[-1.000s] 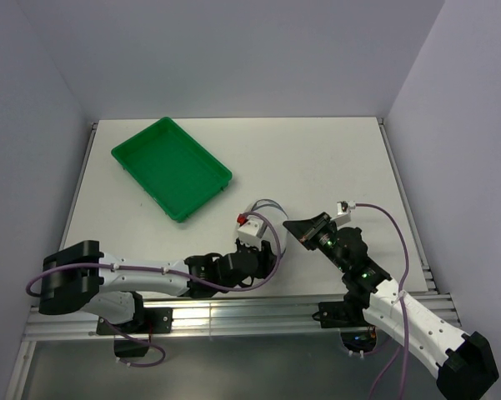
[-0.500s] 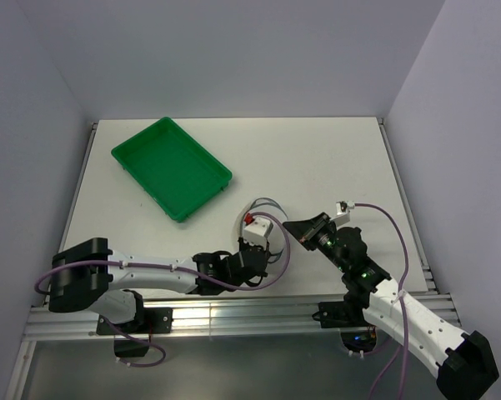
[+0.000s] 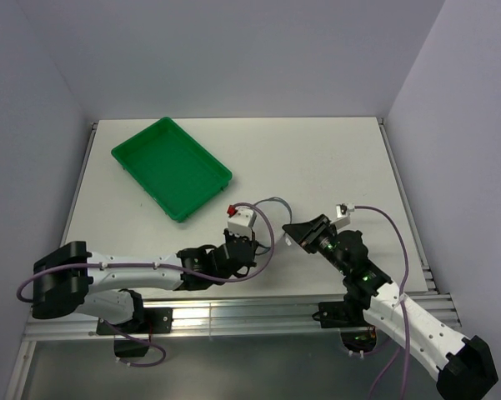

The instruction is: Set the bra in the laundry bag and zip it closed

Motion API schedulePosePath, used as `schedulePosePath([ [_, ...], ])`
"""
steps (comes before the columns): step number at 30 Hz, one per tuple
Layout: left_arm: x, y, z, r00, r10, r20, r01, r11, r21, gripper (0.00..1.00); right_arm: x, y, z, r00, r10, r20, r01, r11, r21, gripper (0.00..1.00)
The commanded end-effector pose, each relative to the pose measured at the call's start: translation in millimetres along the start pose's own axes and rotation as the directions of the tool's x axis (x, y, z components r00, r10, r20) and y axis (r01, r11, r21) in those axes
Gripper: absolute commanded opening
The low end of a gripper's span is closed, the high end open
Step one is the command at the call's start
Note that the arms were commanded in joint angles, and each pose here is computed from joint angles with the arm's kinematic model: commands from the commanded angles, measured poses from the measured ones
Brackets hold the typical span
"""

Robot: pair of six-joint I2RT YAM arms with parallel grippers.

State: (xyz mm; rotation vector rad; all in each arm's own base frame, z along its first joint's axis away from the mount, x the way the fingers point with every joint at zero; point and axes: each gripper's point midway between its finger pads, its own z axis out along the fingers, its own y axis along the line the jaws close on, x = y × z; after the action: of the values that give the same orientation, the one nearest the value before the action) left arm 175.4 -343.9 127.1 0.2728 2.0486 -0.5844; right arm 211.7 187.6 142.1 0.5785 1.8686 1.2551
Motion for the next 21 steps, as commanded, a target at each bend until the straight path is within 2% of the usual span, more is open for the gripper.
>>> schedulePosePath([
  [1, -24, -4, -3, 0.995, -0.057, 0.080, 0.053, 0.997, 0.047, 0.00, 9, -4, -4, 0.999, -0.036, -0.040, 0.036, 0.999, 0.001, 0.35],
  [7, -25, -13, -7, 0.993, -0.087, 0.080, 0.076, 0.989, 0.130, 0.00, 10, -4, -10, 0.996, -0.072, -0.052, 0.073, 0.997, 0.010, 0.70],
  [13, -27, -17, -12, 0.989, -0.120, 0.085, 0.105, 0.981, 0.165, 0.00, 15, -5, -17, 0.994, -0.083, -0.076, 0.084, 0.997, 0.003, 0.94],
  [16, -28, -16, -14, 0.987, -0.135, 0.088, 0.118, 0.977, 0.179, 0.00, 14, 6, -21, 0.992, -0.094, -0.081, 0.092, 0.995, -0.028, 0.99],
  [21, -33, -16, -21, 0.981, -0.173, 0.093, 0.147, 0.962, 0.230, 0.00, 14, 16, -24, 0.992, -0.094, -0.088, 0.090, 0.995, -0.053, 1.00],
])
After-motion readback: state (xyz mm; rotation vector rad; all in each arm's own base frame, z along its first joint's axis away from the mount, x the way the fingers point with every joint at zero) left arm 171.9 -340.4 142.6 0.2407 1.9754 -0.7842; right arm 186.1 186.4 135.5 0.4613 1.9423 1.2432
